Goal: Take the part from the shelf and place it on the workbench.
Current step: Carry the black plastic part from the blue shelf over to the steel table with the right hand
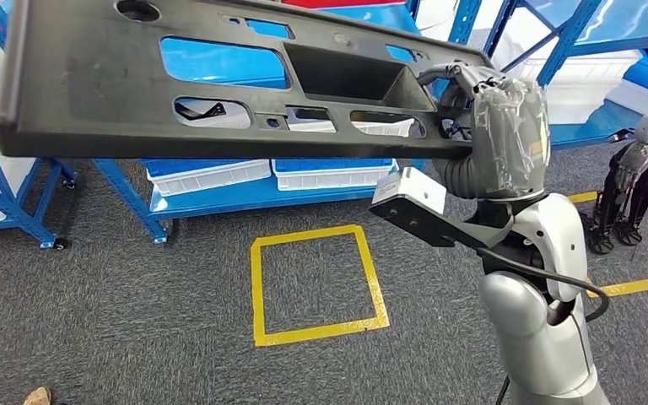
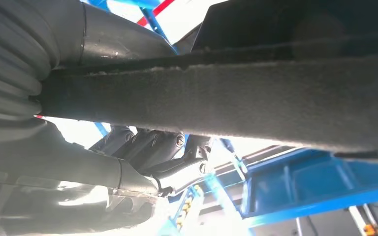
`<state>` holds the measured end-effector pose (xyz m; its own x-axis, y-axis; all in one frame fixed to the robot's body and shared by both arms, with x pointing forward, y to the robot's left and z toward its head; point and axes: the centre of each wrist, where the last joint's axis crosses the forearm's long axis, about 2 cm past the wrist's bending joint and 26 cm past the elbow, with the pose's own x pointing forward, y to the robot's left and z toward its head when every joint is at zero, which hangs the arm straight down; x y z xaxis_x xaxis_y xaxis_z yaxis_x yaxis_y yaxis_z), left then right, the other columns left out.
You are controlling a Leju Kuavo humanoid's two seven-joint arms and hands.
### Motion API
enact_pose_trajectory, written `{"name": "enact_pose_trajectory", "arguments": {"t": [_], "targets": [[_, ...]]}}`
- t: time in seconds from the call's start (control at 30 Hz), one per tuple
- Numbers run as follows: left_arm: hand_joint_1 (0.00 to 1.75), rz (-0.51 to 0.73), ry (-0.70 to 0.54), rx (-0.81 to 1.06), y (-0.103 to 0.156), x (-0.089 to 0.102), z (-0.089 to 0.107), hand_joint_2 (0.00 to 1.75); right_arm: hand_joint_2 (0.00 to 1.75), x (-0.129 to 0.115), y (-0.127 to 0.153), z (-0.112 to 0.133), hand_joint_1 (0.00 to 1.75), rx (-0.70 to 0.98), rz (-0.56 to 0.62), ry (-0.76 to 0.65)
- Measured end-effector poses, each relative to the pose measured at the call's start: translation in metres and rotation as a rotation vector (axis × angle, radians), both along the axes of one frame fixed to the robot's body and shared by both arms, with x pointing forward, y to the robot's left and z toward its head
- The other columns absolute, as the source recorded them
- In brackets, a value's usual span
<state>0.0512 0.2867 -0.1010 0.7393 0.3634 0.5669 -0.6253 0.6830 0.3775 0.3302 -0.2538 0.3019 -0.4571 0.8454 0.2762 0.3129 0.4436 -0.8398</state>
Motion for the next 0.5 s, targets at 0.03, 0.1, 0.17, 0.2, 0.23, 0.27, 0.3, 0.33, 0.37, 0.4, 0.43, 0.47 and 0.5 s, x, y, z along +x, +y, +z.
{"name": "enact_pose_trajectory", "arguments": {"t": [0.03,0.1,0.17,0.2,0.23,0.27,0.3,0.33,0.37,0.4,0.43,0.47,0.5], "targets": [[0.00,0.004,0.003,0.003,0.000,-0.001,0.000,1.75,1.75,0.000,-0.001,0.000,1.75,0.000,-0.004,0.000],[0.00,0.009,0.008,0.007,0.000,-0.002,0.000,1.75,1.75,0.001,-0.004,-0.001,1.75,0.004,-0.008,0.000],[0.00,0.010,0.010,0.009,-0.001,-0.003,0.000,1.75,1.75,0.001,-0.007,-0.001,1.75,0.009,-0.009,0.001],[0.00,0.011,0.011,0.011,-0.001,-0.004,-0.001,1.75,1.75,0.001,-0.008,-0.002,1.75,0.011,-0.011,0.003],[0.00,0.012,0.013,0.014,-0.002,-0.004,-0.001,1.75,1.75,0.000,-0.010,-0.003,1.75,0.012,-0.012,0.006],[0.00,0.014,0.016,0.018,-0.002,-0.004,-0.001,1.75,1.75,0.000,-0.011,-0.005,1.75,0.013,-0.014,0.011],[0.00,0.014,0.019,0.023,-0.002,-0.004,-0.001,1.75,1.75,0.000,-0.013,-0.007,1.75,0.013,-0.017,0.015],[0.00,0.013,0.022,0.028,-0.003,-0.004,-0.001,1.75,1.75,-0.001,-0.015,-0.008,1.75,0.013,-0.022,0.018],[0.00,0.012,0.023,0.031,-0.003,-0.004,-0.001,1.75,1.75,-0.001,-0.017,-0.009,1.75,0.014,-0.027,0.018],[0.00,0.011,0.023,0.034,-0.003,-0.003,-0.001,1.75,1.75,-0.001,-0.019,-0.010,1.75,0.014,-0.033,0.016],[0.00,0.010,0.022,0.035,-0.003,-0.002,0.000,1.75,1.75,-0.001,-0.021,-0.010,1.75,0.014,-0.037,0.015],[0.00,0.010,0.021,0.036,-0.003,-0.001,0.000,1.75,1.75,-0.001,-0.022,-0.011,1.75,0.014,-0.040,0.014],[0.00,0.009,0.021,0.036,-0.003,-0.001,0.000,1.75,1.75,-0.001,-0.023,-0.011,1.75,0.013,-0.042,0.015]]}}
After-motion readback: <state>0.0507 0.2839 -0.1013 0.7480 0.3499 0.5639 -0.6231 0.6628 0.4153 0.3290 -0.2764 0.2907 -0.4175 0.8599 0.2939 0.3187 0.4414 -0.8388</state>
